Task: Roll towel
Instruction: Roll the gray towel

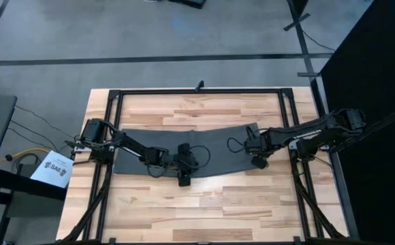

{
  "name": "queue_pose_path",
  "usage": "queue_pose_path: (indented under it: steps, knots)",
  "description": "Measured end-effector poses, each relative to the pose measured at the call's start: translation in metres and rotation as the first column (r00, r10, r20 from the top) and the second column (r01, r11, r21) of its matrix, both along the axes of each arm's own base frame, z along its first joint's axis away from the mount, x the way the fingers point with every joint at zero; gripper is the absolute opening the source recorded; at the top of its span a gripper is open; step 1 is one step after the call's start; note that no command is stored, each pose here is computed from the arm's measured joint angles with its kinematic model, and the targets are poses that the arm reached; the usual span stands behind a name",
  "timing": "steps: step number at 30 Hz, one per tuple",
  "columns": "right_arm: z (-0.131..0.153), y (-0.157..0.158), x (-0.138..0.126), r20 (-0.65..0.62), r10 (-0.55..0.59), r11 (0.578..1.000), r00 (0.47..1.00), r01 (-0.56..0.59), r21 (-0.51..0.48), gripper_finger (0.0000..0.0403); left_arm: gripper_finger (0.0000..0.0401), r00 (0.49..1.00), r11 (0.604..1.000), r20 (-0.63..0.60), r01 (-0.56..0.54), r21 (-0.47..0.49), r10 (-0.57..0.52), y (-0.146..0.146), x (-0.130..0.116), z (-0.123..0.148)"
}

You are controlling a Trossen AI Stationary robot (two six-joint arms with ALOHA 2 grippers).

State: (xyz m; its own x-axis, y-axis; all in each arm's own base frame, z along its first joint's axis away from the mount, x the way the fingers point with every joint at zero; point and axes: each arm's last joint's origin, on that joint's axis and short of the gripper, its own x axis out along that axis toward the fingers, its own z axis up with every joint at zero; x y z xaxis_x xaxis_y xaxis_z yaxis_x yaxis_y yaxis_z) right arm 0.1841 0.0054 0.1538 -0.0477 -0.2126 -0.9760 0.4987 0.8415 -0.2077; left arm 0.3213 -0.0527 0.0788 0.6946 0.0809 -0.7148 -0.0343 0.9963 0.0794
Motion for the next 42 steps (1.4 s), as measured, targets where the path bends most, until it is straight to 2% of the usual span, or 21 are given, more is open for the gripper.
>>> queue_pose_path:
  steps: [4, 8, 12, 21, 26, 30, 32, 35, 42]
  knots:
    - [0.003, 0.013, 0.002, 0.055, 0.032, 0.999, 0.998, -0.032, 0.005, 0.0, 0.0082, 1.0, 1.0, 0.0, 0.002, 0.001, -0.002, 0.0, 0.0, 0.0]
    - [-0.012, 0.017, 0.001, 0.114, 0.031, 0.999, 0.993, -0.032, 0.013, 0.0, 0.0082, 1.0, 1.0, -0.002, 0.017, 0.013, -0.017, 0.0, 0.0, 0.0]
    - [-0.021, 0.017, 0.005, 0.232, 0.014, 0.999, 0.973, -0.02, 0.025, 0.0, 0.0082, 1.0, 1.0, -0.002, 0.025, 0.014, -0.025, 0.0, 0.0, 0.002]
    - [-0.021, 0.044, -0.001, 0.24, -0.016, 0.997, 0.971, -0.002, 0.074, 0.0, 0.0082, 1.0, 0.999, 0.018, -0.014, -0.044, 0.015, 0.006, -0.009, 0.031]
    - [-0.021, 0.061, -0.008, 0.234, -0.055, 0.992, 0.971, 0.027, 0.122, 0.0, 0.0082, 0.988, 0.991, 0.078, -0.134, -0.028, 0.136, 0.023, -0.009, 0.051]
    - [-0.009, 0.071, -0.003, 0.23, -0.071, 0.986, 0.971, 0.033, 0.164, 0.0, 0.0082, 0.952, 0.951, 0.003, -0.305, -0.042, 0.305, 0.047, -0.018, 0.052]
    - [0.003, 0.075, 0.007, 0.278, -0.039, 0.984, 0.96, -0.011, 0.177, 0.0, 0.0082, 0.926, 0.925, -0.047, -0.376, -0.061, 0.373, 0.06, -0.023, 0.052]
    - [0.016, 0.07, 0.015, 0.287, 0.028, 0.988, 0.957, -0.07, 0.137, 0.0, 0.0082, 0.908, 0.911, -0.121, -0.41, -0.05, 0.402, 0.079, -0.031, 0.053]
    - [0.037, 0.028, 0.034, 0.255, 0.147, 0.986, 0.956, -0.162, 0.039, 0.0, 0.0082, 0.953, 0.954, -0.09, -0.295, -0.046, 0.291, 0.103, -0.044, 0.081]
